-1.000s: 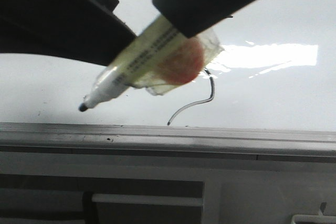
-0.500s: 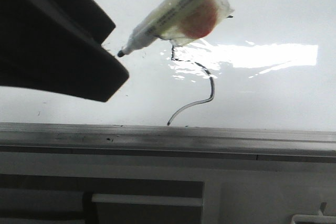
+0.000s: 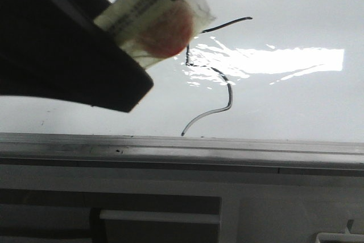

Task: Write number 5 on whiteboard

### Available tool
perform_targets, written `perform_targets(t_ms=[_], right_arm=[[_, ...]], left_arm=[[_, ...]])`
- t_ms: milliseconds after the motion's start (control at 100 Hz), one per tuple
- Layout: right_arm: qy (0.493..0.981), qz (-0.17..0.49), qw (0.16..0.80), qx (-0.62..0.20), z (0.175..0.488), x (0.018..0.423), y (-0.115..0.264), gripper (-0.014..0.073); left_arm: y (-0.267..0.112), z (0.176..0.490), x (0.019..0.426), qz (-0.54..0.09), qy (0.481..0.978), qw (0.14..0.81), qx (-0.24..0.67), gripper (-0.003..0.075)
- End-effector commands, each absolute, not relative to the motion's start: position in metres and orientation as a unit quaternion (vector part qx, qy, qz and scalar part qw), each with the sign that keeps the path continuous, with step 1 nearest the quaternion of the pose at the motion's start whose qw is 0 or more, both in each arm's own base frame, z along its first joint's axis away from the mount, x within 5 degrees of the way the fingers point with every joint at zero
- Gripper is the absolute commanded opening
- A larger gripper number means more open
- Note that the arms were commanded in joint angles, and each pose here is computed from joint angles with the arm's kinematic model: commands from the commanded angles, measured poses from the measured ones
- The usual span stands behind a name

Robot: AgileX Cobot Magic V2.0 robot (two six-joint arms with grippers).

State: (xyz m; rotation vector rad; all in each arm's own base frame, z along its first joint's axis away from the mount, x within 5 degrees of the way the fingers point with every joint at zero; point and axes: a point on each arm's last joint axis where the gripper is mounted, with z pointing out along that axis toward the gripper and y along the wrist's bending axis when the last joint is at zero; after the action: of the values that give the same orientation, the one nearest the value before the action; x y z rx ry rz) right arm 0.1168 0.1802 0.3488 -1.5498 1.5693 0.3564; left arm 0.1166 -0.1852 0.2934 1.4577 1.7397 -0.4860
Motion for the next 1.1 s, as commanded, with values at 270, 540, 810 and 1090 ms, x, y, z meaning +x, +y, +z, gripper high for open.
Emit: perform_targets(t_ms=[270, 540, 810, 1090], right_arm=[[0.608, 0.174, 0.473, -0.613, 0.368, 0.107, 0.184, -0.0053], [0.614, 0.173, 0.45, -0.625, 0.363, 0.105, 0.182, -0.0053], [0.614, 0.173, 0.449, -0.626, 0.363, 0.105, 0.182, -0.0053], [0.615, 0.172, 0.448, -0.625, 0.363, 0.105, 0.182, -0.0053]], left_arm=[[-0.196, 0.304, 0.12, -0.246, 0.705, 0.415, 0.52, 0.0377], [-0.196, 0.301, 0.116, -0.261, 0.713, 0.388, 0.522, 0.0156], [-0.196, 0.3, 0.114, -0.263, 0.715, 0.379, 0.526, 0.0423], [-0.198, 0.313, 0.113, -0.275, 0.708, 0.374, 0.533, 0.0362]])
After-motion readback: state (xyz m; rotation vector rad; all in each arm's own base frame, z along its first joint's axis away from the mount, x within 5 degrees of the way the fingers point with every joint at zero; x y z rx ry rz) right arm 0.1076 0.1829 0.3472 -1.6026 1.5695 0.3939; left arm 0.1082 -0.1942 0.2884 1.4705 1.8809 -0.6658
